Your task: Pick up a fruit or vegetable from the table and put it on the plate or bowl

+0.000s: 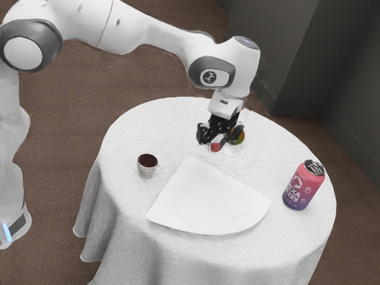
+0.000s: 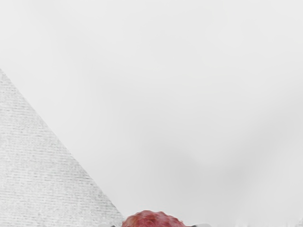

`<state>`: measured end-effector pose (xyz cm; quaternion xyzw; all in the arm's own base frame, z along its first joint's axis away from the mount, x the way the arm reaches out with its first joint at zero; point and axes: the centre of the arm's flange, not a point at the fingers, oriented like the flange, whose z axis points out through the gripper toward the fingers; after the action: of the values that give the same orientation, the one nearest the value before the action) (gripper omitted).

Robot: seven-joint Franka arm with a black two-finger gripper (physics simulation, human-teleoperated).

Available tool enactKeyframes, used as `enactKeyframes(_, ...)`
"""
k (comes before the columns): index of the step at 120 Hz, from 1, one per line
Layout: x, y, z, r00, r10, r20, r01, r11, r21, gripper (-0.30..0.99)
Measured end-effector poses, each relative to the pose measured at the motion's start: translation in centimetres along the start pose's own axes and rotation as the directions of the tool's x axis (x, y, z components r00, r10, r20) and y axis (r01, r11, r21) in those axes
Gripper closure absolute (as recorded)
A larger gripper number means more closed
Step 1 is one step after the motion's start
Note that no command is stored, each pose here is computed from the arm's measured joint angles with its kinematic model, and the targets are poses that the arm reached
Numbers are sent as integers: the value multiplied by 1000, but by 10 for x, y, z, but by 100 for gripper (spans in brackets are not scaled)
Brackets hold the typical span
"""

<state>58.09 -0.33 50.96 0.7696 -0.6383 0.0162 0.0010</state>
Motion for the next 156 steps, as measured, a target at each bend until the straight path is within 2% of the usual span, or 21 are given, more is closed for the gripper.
enactKeyframes(4,-59,-8,-2,995,-101,1,101,995,5,52)
enactKeyframes(7,-87,-10,-3,989,-148,1,148,989,8,52)
enactKeyframes(11,-104,-11,-4,985,-175,1,175,984,10,52)
enactKeyframes(15,-97,-11,-4,986,-164,1,164,986,11,52)
enactKeyframes(21,-54,-9,-2,996,-89,-1,89,996,10,52)
enactKeyframes(29,38,8,0,997,71,-5,-71,997,6,52)
enactKeyframes(38,132,41,3,970,242,-9,-242,970,2,52)
enactKeyframes(43,165,57,3,953,303,-11,-303,953,1,53)
enactKeyframes(49,182,67,4,942,336,-12,-336,942,1,52)
enactKeyframes(57,173,62,3,947,321,-11,-321,947,2,53)
enactKeyframes(76,93,25,1,984,177,-7,-177,984,7,52)
enactKeyframes(86,72,17,1,990,141,-6,-141,990,9,52)
enactKeyframes(95,76,18,3,989,149,-5,-149,989,5,52)
enactKeyframes(109,104,27,8,980,197,-4,-197,980,-4,52)
enactKeyframes(120,115,29,16,977,215,-2,-215,976,-18,29)
enactKeyframes(129,111,27,17,978,207,-2,-207,978,-20,17)
enactKeyframes(142,108,22,4,979,204,-1,-204,979,-7,8)
enactKeyframes(156,116,20,-44,971,241,14,-241,970,36,3)
